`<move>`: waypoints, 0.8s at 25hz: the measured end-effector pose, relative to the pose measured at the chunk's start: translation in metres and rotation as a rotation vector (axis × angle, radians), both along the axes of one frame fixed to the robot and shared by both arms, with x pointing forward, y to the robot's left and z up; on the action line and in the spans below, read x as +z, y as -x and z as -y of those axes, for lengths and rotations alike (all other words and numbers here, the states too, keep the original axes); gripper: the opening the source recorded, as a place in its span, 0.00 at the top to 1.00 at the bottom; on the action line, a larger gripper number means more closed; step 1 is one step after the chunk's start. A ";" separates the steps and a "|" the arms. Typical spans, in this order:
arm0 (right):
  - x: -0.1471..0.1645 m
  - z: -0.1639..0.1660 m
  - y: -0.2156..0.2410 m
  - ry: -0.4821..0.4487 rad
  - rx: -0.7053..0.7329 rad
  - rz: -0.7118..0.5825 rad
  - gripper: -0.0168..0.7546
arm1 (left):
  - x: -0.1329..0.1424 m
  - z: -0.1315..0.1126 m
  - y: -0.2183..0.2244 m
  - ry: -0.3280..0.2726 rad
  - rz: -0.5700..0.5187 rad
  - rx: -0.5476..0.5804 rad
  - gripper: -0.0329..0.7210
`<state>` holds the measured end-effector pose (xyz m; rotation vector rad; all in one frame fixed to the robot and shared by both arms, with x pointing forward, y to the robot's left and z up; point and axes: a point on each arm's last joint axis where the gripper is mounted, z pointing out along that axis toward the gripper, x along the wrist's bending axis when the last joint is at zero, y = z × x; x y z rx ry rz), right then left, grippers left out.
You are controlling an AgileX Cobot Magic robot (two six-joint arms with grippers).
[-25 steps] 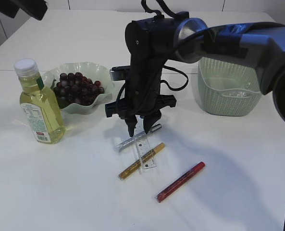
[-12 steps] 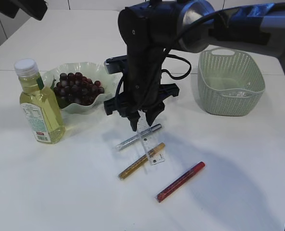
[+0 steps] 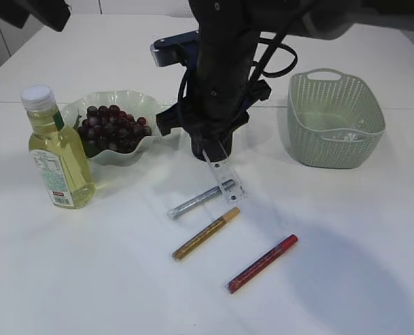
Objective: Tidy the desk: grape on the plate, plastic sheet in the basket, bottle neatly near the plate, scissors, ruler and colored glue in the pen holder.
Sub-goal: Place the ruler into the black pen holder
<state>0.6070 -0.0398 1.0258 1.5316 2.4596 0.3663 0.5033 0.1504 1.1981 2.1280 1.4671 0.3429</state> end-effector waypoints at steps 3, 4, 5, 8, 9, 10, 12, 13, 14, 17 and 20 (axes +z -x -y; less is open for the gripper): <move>0.007 0.003 0.002 -0.022 0.023 0.072 0.59 | -0.005 0.002 -0.004 -0.007 -0.013 0.000 0.46; 0.008 0.004 0.002 -0.030 0.030 0.095 0.59 | -0.005 0.003 -0.004 -0.008 -0.015 0.000 0.46; 0.010 0.005 0.003 -0.039 0.040 0.129 0.59 | -0.006 0.003 -0.005 -0.010 -0.017 0.000 0.46; 0.013 0.009 0.005 -0.064 0.069 0.218 0.59 | -0.007 0.003 -0.005 -0.011 -0.018 0.000 0.46; 0.016 0.009 0.006 -0.078 0.081 0.257 0.59 | -0.007 0.003 -0.005 -0.011 -0.018 0.000 0.46; 0.017 0.011 0.008 -0.086 0.093 0.287 0.59 | -0.007 0.003 -0.005 -0.011 -0.018 0.000 0.46; 0.021 0.012 0.010 -0.116 0.121 0.359 0.59 | -0.007 0.003 -0.006 -0.016 -0.015 0.002 0.46; 0.022 0.013 0.011 -0.124 0.136 0.390 0.59 | -0.007 0.002 -0.006 -0.018 -0.014 0.002 0.46; 0.024 0.014 0.012 -0.138 0.148 0.421 0.59 | -0.007 0.002 -0.006 -0.022 -0.012 0.004 0.46; 0.031 0.013 0.011 -0.167 0.178 0.511 0.59 | -0.007 0.002 -0.006 -0.027 -0.010 0.005 0.46; 0.037 0.009 0.008 -0.198 0.214 0.599 0.59 | -0.007 0.002 -0.006 -0.027 -0.009 0.005 0.46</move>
